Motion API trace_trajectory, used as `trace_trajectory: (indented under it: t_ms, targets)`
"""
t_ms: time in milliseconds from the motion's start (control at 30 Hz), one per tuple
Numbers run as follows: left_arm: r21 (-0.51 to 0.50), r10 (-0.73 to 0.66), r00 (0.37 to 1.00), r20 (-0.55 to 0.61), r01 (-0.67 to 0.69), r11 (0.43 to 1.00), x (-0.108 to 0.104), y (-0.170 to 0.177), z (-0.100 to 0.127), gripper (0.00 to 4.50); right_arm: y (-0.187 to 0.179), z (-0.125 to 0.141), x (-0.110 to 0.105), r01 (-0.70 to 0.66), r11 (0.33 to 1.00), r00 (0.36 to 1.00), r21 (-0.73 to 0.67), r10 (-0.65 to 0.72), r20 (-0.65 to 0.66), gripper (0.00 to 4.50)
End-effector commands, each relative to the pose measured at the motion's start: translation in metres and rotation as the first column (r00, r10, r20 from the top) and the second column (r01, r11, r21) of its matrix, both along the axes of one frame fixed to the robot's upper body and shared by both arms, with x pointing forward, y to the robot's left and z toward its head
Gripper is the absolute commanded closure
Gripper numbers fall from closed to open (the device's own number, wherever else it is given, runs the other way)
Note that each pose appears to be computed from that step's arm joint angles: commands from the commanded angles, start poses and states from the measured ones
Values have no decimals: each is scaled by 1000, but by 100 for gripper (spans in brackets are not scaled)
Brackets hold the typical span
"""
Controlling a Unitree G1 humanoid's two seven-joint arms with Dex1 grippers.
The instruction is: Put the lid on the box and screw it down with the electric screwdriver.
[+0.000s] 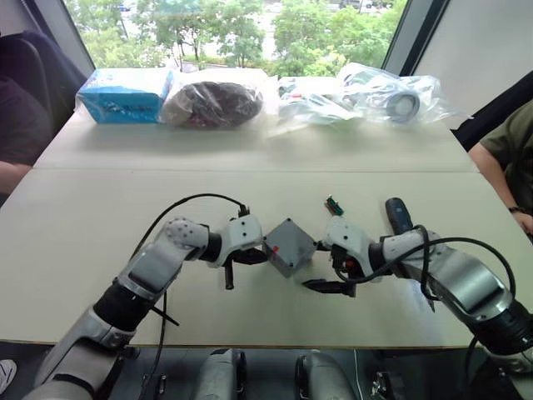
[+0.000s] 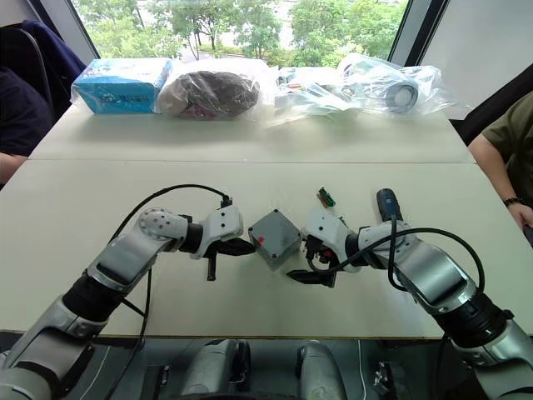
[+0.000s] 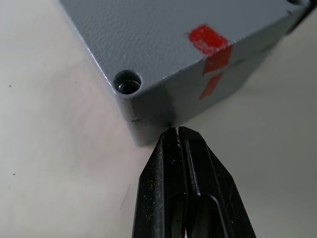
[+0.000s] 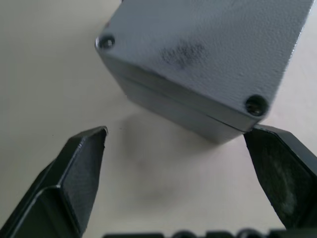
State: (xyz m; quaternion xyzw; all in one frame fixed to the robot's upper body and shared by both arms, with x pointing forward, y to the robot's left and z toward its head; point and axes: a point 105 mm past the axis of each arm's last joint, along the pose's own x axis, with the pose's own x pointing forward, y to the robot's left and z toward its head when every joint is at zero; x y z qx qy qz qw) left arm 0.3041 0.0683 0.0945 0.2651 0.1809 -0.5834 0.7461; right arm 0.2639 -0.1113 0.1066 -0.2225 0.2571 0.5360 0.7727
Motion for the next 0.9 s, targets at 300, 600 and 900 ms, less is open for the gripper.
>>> trace_trajectory:
  t_ms: [300,600,900]
  targets:
    - [-41,-28,997,68,31,999,7,-10,19,450,8,6,-17,8,999,1000,48,-8,-8,2]
    - [-39,-36,998,61,38,999,7,0,27,450,-21,28,-9,104,994,993,32,-106,45,2]
    - [-240,1,999,41,9,971,11,9,67,450,-88,51,19,432,874,887,224,-456,67,2]
